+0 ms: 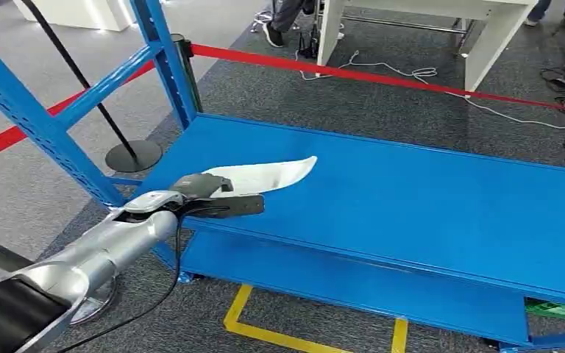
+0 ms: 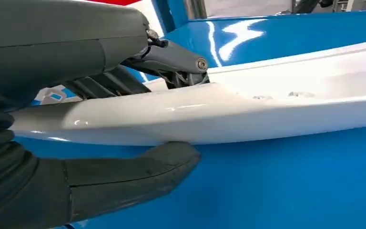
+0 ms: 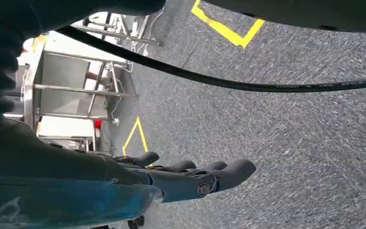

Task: Take the parts from the cabinet and place them on the table.

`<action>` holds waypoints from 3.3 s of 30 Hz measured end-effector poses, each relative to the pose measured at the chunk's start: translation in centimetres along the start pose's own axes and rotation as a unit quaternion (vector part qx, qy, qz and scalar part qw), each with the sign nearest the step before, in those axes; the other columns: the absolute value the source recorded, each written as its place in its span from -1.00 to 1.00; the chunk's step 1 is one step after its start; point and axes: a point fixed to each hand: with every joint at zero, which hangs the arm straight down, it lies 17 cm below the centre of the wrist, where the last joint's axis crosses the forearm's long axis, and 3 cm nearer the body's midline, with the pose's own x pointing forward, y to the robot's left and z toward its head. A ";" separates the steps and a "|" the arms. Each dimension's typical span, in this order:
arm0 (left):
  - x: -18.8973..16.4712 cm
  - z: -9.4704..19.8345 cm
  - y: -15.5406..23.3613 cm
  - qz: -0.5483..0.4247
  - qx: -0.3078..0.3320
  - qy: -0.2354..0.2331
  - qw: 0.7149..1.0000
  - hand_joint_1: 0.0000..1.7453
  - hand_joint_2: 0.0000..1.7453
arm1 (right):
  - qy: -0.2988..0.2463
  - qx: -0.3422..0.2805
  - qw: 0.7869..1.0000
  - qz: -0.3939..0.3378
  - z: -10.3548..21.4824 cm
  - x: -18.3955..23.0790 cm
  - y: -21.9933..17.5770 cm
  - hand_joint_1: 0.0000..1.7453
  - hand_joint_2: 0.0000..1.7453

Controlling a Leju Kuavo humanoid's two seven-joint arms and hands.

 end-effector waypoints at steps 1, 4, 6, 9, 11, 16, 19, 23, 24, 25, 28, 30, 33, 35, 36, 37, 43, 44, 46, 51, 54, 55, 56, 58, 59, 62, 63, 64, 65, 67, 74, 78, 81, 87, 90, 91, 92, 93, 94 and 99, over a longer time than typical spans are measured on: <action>0.0 0.0 0.1 0.000 0.002 0.000 1.000 1.00 1.00 | 0.000 0.000 1.000 -0.001 0.0 0.0 0.0 -1.00 1.00; 0.1 0.0 0.2 0.009 0.007 -0.002 1.000 1.00 1.00 | 0.000 0.001 1.000 -0.002 0.0 0.0 0.0 -1.00 1.00; 0.2 0.0 0.4 0.015 0.012 -0.004 1.000 1.00 1.00 | 0.000 0.001 1.000 -0.002 0.0 0.0 0.0 -1.00 1.00; 0.6 0.0 1.2 0.029 0.033 -0.013 0.999 1.00 1.00 | 0.000 0.002 1.000 -0.005 0.0 0.0 0.1 -1.00 1.00; 1.0 0.0 1.7 0.040 0.049 -0.018 0.998 1.00 1.00 | 0.001 0.002 1.000 -0.006 0.0 -0.1 0.1 -1.00 1.00; 1.5 0.1 1.9 0.048 0.057 -0.024 0.997 1.00 1.00 | 0.001 0.003 1.000 -0.009 0.0 -0.1 0.1 -1.00 1.00; 1.6 0.2 2.0 0.053 0.060 -0.025 0.997 1.00 1.00 | 0.001 0.003 1.000 -0.009 0.0 -0.1 0.1 -1.00 1.00; 1.9 0.2 2.3 0.061 0.069 -0.028 0.995 1.00 1.00 | 0.001 0.003 1.000 -0.009 0.0 -0.1 0.1 -1.00 1.00; 2.1 0.3 2.5 0.068 0.075 -0.031 0.994 1.00 1.00 | 0.000 0.003 1.000 -0.009 0.0 -0.1 0.1 -1.00 1.00; 2.4 0.4 2.9 0.080 0.086 -0.038 0.992 1.00 1.00 | 0.000 0.002 1.000 -0.009 0.0 -0.1 0.1 -1.00 1.00; 4.8 1.2 4.3 0.149 0.131 -0.083 0.977 1.00 1.00 | -0.001 0.002 1.000 -0.008 0.0 0.0 0.1 -1.00 1.00; 7.4 2.5 5.7 0.215 0.163 -0.130 0.954 1.00 1.00 | -0.003 0.001 1.000 -0.006 0.0 0.0 0.0 -1.00 1.00; 9.9 5.0 7.8 0.299 0.213 -0.187 0.911 1.00 1.00 | -0.004 0.000 1.000 -0.006 0.0 0.0 0.0 -1.00 1.00; 11.1 7.2 9.8 0.356 0.252 -0.228 0.871 1.00 1.00 | -0.004 -0.001 1.000 -0.006 0.0 0.1 0.0 -1.00 1.00; 11.4 8.2 10.6 0.380 0.268 -0.244 0.851 1.00 1.00 | -0.004 -0.002 1.000 -0.005 -0.1 0.1 -0.1 -1.00 1.00; 11.7 9.3 11.5 0.404 0.283 -0.259 0.830 1.00 1.00 | -0.004 -0.003 1.000 -0.005 -0.1 0.1 -0.1 -1.00 1.00; 13.0 14.9 14.5 0.519 0.329 -0.340 0.712 1.00 1.00 | -0.005 -0.007 1.000 -0.004 0.0 0.2 0.0 -1.00 1.00; 13.3 15.8 14.8 0.529 0.333 -0.354 0.695 1.00 1.00 | -0.005 -0.007 1.000 -0.004 0.0 0.2 0.0 -1.00 1.00; 13.9 17.8 15.3 0.545 0.341 -0.386 0.662 1.00 1.00 | -0.006 -0.008 1.000 -0.003 0.0 0.2 0.0 -1.00 1.00; 14.9 21.4 16.6 0.551 0.361 -0.431 0.616 1.00 1.00 | -0.006 -0.008 1.000 -0.003 0.0 0.3 0.0 -1.00 1.00; 15.2 22.9 17.0 0.554 0.366 -0.450 0.597 1.00 1.00 | -0.007 -0.008 1.000 -0.003 0.1 0.4 0.1 -1.00 1.00; 15.4 23.5 17.0 0.556 0.365 -0.457 0.591 1.00 1.00 | -0.006 -0.007 1.000 -0.004 0.1 0.4 0.2 -1.00 1.00; 15.6 23.9 17.0 0.556 0.365 -0.462 0.586 1.00 1.00 | -0.006 -0.007 1.000 -0.005 0.1 0.4 0.2 -1.00 1.00; 15.7 24.4 17.3 0.557 0.367 -0.468 0.580 1.00 1.00 | -0.006 -0.007 1.000 -0.006 0.1 0.4 0.2 -1.00 1.00; 15.7 24.5 17.4 0.557 0.368 -0.469 0.578 1.00 1.00 | -0.006 -0.007 1.000 -0.006 0.1 0.4 0.2 -1.00 1.00; 15.9 25.1 17.4 0.555 0.367 -0.477 0.574 1.00 1.00 | -0.006 -0.006 1.000 -0.008 0.1 0.4 0.3 -1.00 1.00; 16.1 25.3 17.5 0.553 0.366 -0.482 0.573 1.00 1.00 | -0.006 -0.006 1.000 -0.008 0.1 0.4 0.3 -1.00 1.00; 16.4 25.5 17.5 0.551 0.363 -0.488 0.571 1.00 1.00 | -0.006 -0.006 1.000 -0.008 0.1 0.4 0.3 -1.00 1.00; 16.7 25.8 17.4 0.551 0.357 -0.495 0.569 1.00 1.00 | -0.006 -0.006 1.000 -0.008 0.1 0.4 0.3 -1.00 1.00; 17.6 26.4 16.9 0.555 0.340 -0.513 0.560 1.00 1.00 | -0.006 -0.005 1.000 -0.009 0.1 0.4 0.3 -1.00 1.00; 21.6 28.8 15.7 0.546 0.283 -0.578 0.536 1.00 1.00 | -0.022 -0.006 1.000 -0.003 0.1 0.9 0.3 -1.00 1.00; 22.8 29.7 15.3 0.541 0.270 -0.597 0.527 1.00 1.00 | -0.037 -0.008 0.999 -0.004 0.1 1.4 0.2 -1.00 1.00; 22.9 30.4 14.9 0.541 0.269 -0.604 0.519 1.00 1.00 | -0.059 -0.008 0.998 -0.010 0.2 2.1 0.2 -1.00 1.00; 22.7 30.5 14.1 0.548 0.267 -0.602 0.515 1.00 1.00 | -0.072 -0.015 0.997 -0.010 0.2 2.5 -0.1 -1.00 1.00; 22.5 30.4 13.6 0.545 0.273 -0.595 0.524 1.00 1.00 | -0.146 -0.041 0.988 0.007 0.5 4.7 -0.8 -1.00 1.00; 22.3 30.4 13.4 0.546 0.274 -0.592 0.525 1.00 1.00 | -0.169 -0.040 0.985 0.013 0.8 5.4 -0.8 -1.00 1.00; 22.1 30.5 13.2 0.545 0.275 -0.591 0.528 1.00 1.00 | -0.181 -0.038 0.983 0.014 0.8 5.6 -0.9 -1.00 1.00; 21.9 30.6 13.2 0.544 0.277 -0.590 0.529 1.00 1.00 | -0.188 -0.036 0.981 0.015 0.9 5.7 -0.8 -1.00 1.00; 21.7 30.6 13.1 0.543 0.278 -0.589 0.530 1.00 1.00 | -0.189 -0.035 0.981 0.015 0.9 5.7 -0.8 -1.00 1.00; 21.1 30.5 13.0 0.542 0.284 -0.584 0.534 1.00 1.00 | -0.200 -0.038 0.979 0.015 0.9 5.8 -1.1 -1.00 1.00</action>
